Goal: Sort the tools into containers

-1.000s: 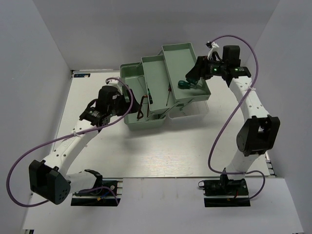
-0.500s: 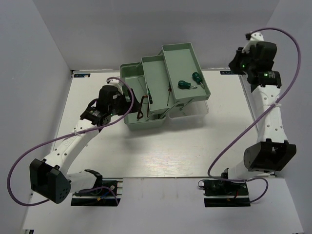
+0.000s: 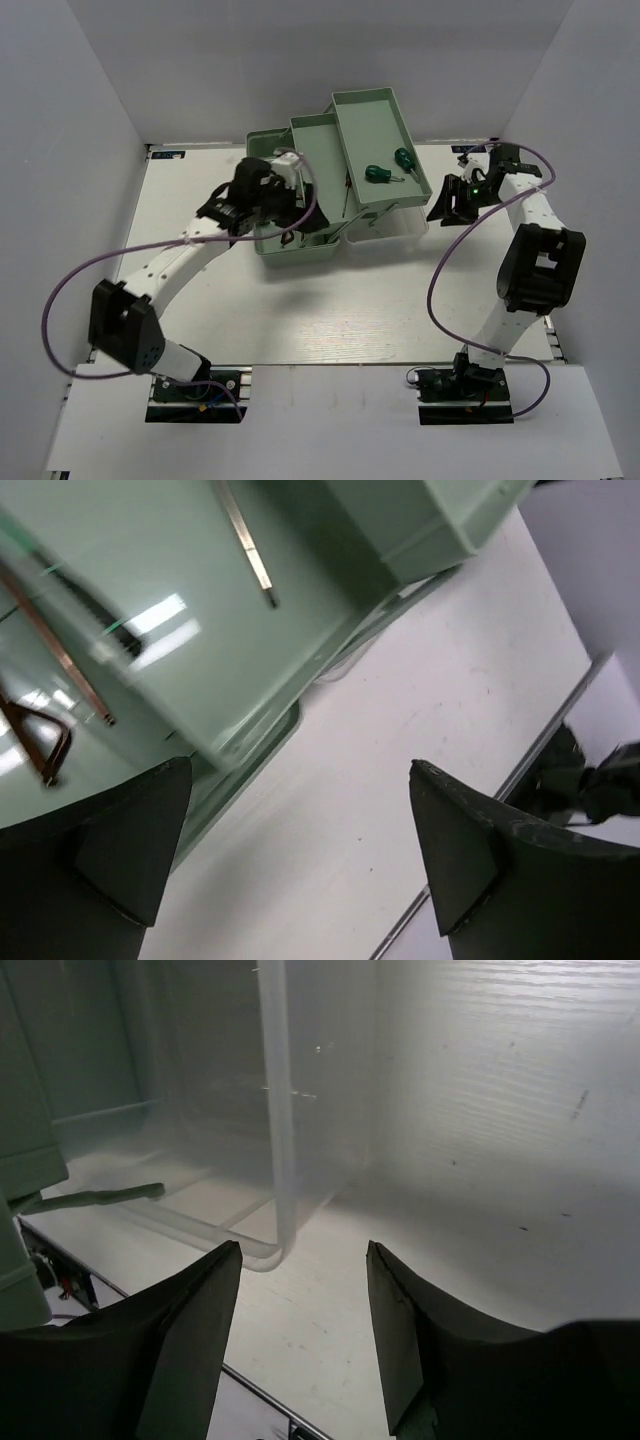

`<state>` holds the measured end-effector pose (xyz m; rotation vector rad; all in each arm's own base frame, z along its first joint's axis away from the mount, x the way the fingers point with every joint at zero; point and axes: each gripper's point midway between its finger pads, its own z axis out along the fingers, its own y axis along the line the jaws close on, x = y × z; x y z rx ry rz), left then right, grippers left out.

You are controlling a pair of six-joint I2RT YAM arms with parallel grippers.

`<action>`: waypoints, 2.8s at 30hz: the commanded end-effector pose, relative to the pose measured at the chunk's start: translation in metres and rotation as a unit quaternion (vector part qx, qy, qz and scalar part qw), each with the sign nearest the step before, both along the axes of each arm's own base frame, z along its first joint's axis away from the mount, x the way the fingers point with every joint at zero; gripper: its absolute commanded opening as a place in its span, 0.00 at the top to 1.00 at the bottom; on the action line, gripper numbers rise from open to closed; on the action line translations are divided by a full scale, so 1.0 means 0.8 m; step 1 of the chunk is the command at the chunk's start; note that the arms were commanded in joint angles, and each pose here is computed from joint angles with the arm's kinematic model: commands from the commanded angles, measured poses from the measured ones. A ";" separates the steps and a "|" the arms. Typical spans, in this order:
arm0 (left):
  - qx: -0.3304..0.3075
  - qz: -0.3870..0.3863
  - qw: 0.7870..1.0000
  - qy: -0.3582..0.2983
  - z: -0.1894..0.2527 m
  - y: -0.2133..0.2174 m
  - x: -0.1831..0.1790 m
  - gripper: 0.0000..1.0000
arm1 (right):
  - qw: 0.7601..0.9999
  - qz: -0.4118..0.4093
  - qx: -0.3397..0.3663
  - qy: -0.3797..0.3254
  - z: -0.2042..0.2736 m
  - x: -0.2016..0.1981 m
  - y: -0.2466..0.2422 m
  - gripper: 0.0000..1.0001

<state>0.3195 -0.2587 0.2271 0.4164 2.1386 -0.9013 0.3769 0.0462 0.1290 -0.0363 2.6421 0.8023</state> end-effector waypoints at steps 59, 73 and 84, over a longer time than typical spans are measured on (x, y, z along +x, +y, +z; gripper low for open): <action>0.272 -0.161 0.920 -0.232 -0.034 -0.284 0.012 1.00 | 0.998 -0.010 -0.045 -0.040 -0.016 -0.072 -0.054 0.42; 0.183 -0.079 0.943 -0.268 0.094 -0.246 0.032 1.00 | 0.997 -0.051 -0.037 0.039 -0.060 -0.022 -0.058 0.52; 0.155 -0.076 0.947 -0.273 0.125 -0.238 0.025 1.00 | 0.998 0.036 0.006 0.055 -0.072 0.022 0.021 0.99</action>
